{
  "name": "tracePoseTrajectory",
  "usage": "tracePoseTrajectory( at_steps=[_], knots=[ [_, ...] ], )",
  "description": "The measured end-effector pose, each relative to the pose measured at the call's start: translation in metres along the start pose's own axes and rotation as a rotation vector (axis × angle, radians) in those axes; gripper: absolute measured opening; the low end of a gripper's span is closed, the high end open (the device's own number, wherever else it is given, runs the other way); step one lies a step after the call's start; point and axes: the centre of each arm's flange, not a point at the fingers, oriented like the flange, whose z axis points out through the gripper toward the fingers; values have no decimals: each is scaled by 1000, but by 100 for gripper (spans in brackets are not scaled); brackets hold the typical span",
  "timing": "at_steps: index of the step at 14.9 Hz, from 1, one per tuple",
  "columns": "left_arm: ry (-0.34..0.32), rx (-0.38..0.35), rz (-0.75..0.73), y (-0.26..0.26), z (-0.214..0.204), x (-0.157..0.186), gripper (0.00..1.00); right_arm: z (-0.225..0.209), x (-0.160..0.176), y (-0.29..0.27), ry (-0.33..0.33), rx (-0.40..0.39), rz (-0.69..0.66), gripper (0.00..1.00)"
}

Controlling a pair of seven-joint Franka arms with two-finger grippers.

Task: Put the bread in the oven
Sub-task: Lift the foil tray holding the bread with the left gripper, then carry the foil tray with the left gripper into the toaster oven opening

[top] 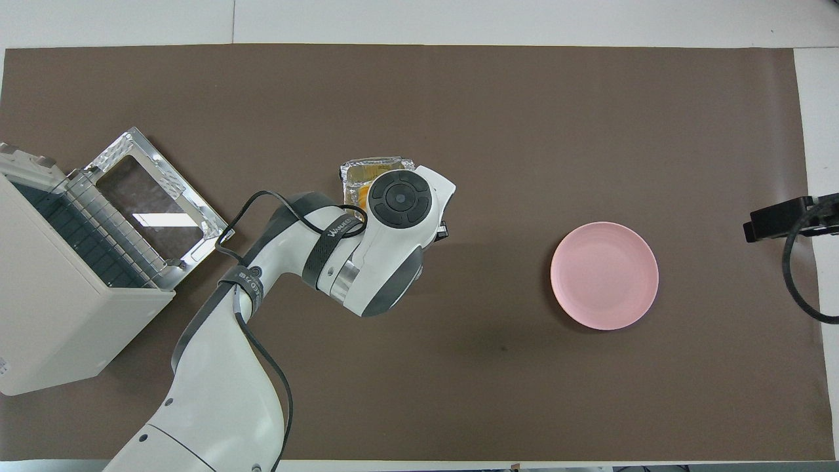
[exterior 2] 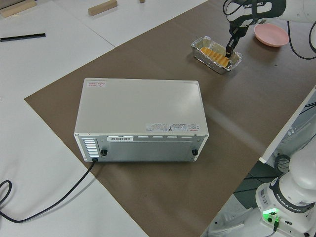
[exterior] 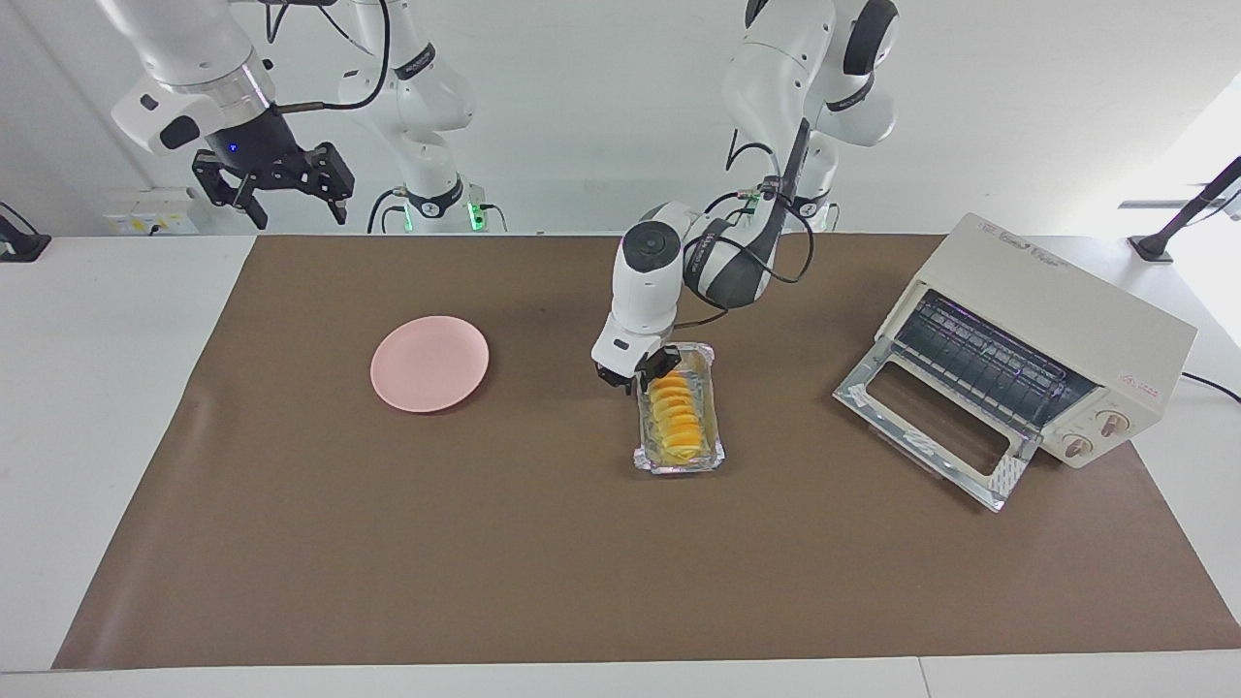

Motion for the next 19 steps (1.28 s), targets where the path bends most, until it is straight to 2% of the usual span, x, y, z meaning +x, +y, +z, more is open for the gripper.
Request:
tracePoseTrajectory(
  at_steps=[6,8,10,12,15,19],
  knots=[
    [-14,9,-148,-10,-11,9,2,0,0,0,0,0,0,100],
    [-15,-21,-243,-32,-47,42,2,0,0,0,0,0,0,100],
    [-8,-41,-351,-88,-105,89,2,0,0,0,0,0,0,100],
    [-2,-49,-452,-152,-145,123,2,0,0,0,0,0,0,100],
    [44,-12,-563,-249,-155,170,2,0,0,0,0,0,0,100],
    [39,16,-628,-376,-146,208,2,0,0,0,0,0,0,100]
  ],
)
